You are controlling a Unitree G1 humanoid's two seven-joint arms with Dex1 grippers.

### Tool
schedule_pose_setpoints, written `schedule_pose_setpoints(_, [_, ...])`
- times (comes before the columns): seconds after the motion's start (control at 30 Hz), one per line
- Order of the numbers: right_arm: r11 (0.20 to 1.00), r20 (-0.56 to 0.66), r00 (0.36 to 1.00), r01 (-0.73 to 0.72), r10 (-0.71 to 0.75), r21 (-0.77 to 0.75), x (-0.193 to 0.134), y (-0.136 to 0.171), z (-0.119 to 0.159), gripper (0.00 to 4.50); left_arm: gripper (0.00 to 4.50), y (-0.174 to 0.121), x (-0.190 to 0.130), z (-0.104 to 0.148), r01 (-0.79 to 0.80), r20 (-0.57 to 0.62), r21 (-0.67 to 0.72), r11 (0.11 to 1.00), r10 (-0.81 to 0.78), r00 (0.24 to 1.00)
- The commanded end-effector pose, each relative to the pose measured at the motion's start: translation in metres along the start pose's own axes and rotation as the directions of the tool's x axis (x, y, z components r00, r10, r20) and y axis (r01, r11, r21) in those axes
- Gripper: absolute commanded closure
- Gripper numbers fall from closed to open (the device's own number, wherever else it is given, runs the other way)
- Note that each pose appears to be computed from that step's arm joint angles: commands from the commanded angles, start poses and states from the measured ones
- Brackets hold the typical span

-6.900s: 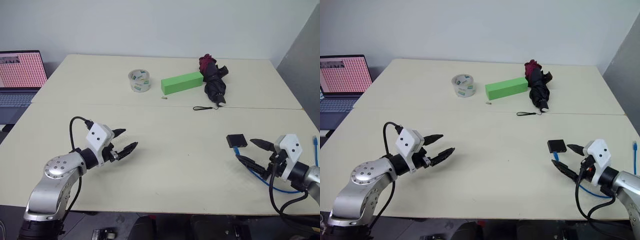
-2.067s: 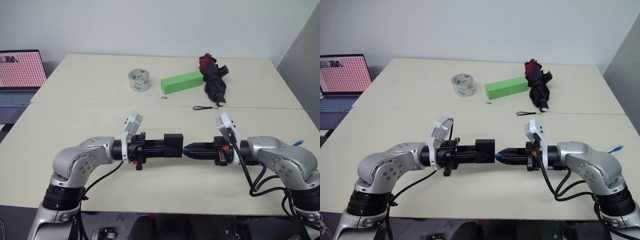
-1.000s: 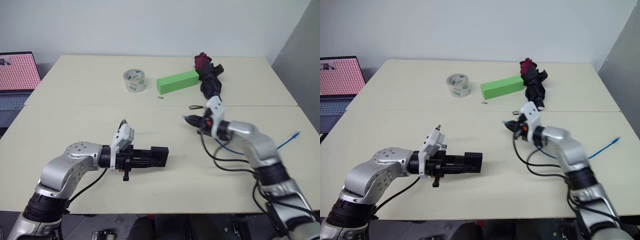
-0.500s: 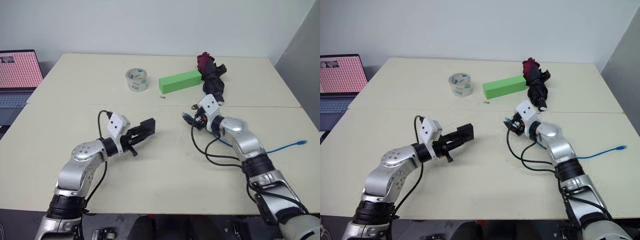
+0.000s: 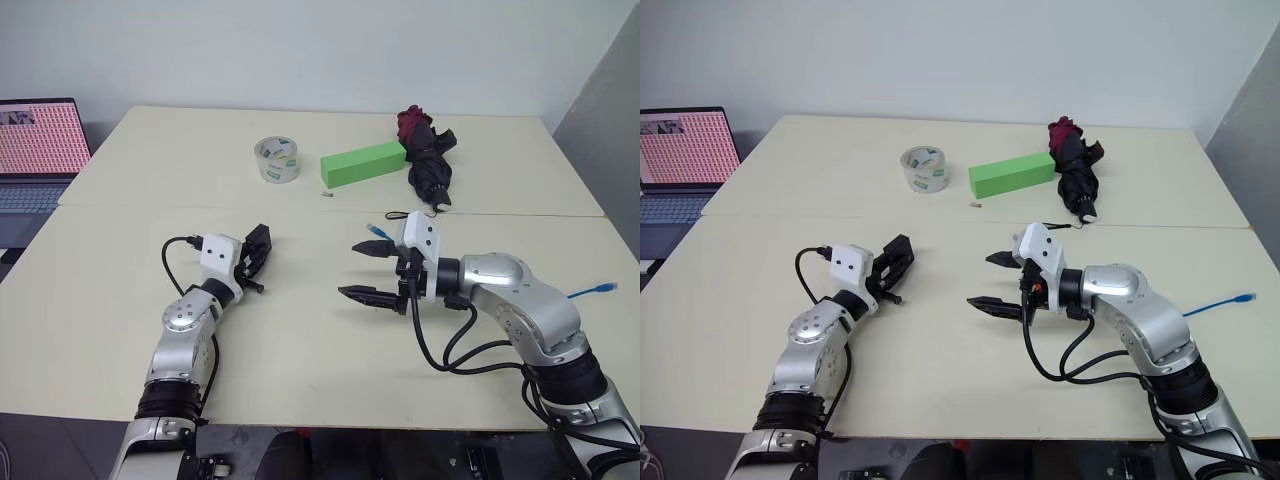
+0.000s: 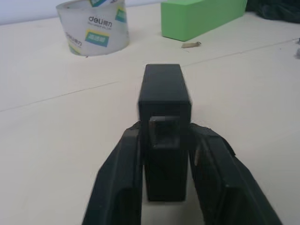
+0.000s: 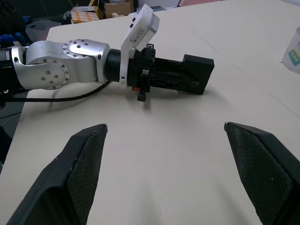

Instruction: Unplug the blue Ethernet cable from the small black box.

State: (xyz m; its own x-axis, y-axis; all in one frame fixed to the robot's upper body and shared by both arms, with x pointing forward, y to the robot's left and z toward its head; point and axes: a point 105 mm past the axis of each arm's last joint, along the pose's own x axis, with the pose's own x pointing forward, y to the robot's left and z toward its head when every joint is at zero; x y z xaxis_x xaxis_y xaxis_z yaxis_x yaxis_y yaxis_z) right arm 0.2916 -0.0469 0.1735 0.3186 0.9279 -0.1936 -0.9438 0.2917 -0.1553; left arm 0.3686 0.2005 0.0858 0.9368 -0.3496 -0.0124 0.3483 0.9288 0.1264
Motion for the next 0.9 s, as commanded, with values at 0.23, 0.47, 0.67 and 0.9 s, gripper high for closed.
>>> schedule_pose_setpoints(0.23, [0.999, 0.013, 0.999, 0.041, -0.041, -0.018, -0.006, 0.003, 0.008, 0.26, 0.79, 0.006, -0.032, -0.01, -0.011, -0.08, 0.012, 1.0, 0.011, 0.997])
schedule_pose_setpoints(0.47, [0.988, -0.003, 0.988, 0.152, -0.152, -0.008, -0.03, -0.008, 0.0, 0.26, 0.79, 0.005, -0.067, 0.013, 0.092, -0.155, 0.144, 0.985, -0.069, 0.986])
schedule_pose_setpoints(0.67, [0.965, -0.078, 0.963, 0.261, -0.259, 0.01, -0.08, -0.023, -0.016, 0.26, 0.79, 0.005, -0.083, 0.055, 0.239, -0.173, 0.168, 0.956, -0.211, 0.962])
schedule_pose_setpoints(0.9, [0.948, -0.116, 0.942, 0.319, -0.315, 0.013, -0.102, -0.031, -0.022, 0.26, 0.79, 0.002, -0.087, 0.081, 0.311, -0.16, 0.139, 0.94, -0.288, 0.944])
